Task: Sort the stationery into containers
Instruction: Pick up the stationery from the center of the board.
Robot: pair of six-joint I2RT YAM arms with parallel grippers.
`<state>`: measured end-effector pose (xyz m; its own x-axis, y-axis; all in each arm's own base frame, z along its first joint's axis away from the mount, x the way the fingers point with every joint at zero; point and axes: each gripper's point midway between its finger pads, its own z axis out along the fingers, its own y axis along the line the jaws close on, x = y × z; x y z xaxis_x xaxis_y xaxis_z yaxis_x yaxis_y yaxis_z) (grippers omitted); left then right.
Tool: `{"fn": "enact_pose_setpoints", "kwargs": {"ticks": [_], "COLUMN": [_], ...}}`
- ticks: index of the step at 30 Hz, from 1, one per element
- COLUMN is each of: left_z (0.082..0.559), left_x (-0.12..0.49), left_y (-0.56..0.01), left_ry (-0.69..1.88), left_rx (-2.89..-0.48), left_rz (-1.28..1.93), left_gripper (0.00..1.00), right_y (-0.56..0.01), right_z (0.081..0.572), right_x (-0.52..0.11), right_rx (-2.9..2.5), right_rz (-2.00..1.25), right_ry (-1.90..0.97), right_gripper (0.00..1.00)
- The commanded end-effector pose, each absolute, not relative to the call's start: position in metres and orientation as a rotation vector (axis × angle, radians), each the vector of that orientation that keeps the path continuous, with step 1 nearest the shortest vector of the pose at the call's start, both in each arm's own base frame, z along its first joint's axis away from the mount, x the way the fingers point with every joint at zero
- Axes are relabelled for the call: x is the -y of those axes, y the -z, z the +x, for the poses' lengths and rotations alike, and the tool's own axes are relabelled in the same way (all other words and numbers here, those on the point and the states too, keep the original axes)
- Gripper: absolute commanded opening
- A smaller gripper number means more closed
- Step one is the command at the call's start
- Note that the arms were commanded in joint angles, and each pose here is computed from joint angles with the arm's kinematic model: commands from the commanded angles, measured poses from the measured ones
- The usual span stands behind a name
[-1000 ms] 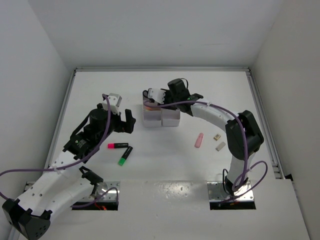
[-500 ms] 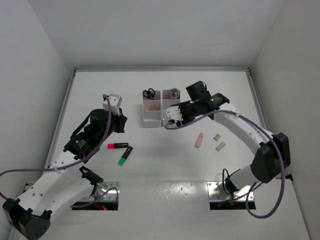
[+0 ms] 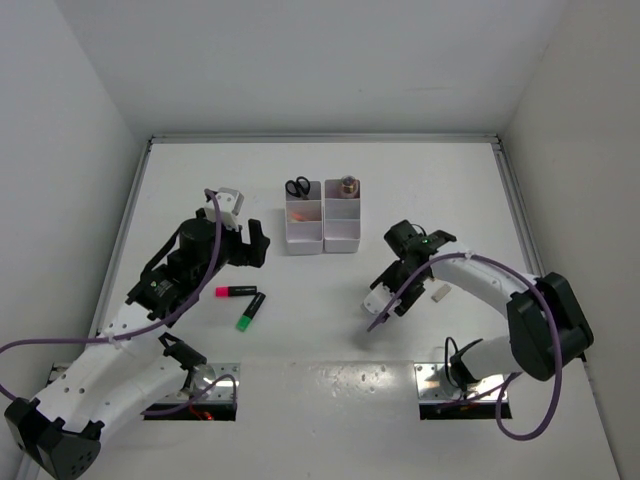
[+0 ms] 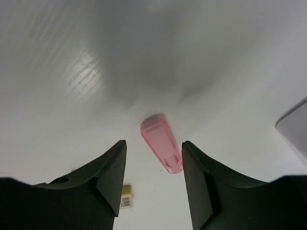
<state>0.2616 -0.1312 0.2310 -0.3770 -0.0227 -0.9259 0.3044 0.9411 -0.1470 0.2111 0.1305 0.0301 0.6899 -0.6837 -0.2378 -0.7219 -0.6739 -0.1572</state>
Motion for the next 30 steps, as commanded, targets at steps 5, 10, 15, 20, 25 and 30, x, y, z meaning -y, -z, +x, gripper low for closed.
{"fn": "enact_pose_setpoints", "kwargs": {"ticks": [5, 10, 15, 20, 25, 30], "left_z": [0.265, 0.265, 0.264, 0.264, 0.264, 0.264], "left_x": [0.129, 0.129, 0.131, 0.131, 0.131, 0.131], "left_y": [-0.243, -0.243, -0.243, -0.243, -0.243, -0.243], "left_ry": [0.359, 0.359, 0.367, 0.368, 0.368, 0.368], "left_rx": [-1.881, -1.881, -1.881, -1.881, -1.881, -1.881], "left_rz": [0.188, 0.188, 0.195, 0.195, 0.195, 0.195], "left_gripper": [0.89, 0.89, 0.89, 0.89, 0.89, 0.89], "right_y": [-0.005, 0.004, 0.005, 0.017, 0.021, 0.021], "right_z": [0.226, 0.237, 0.251, 0.256, 0.26, 0.239], "right_x": [-0.124, -0.121, -0.124, -0.121, -0.121, -0.122], "right_rx": [-0.946, -0.938, -0.912, -0.914, -0.937, -1.002], "right_rz": [-2.741, -2.759, -2.739, -2.802, -2.853, -2.901], "right_ry": [-0.069, -0.014, 0.062, 0.053, -0.003, -0.239], "right_gripper": [0.5, 0.5, 0.5, 0.5, 0.43, 0.0]}}
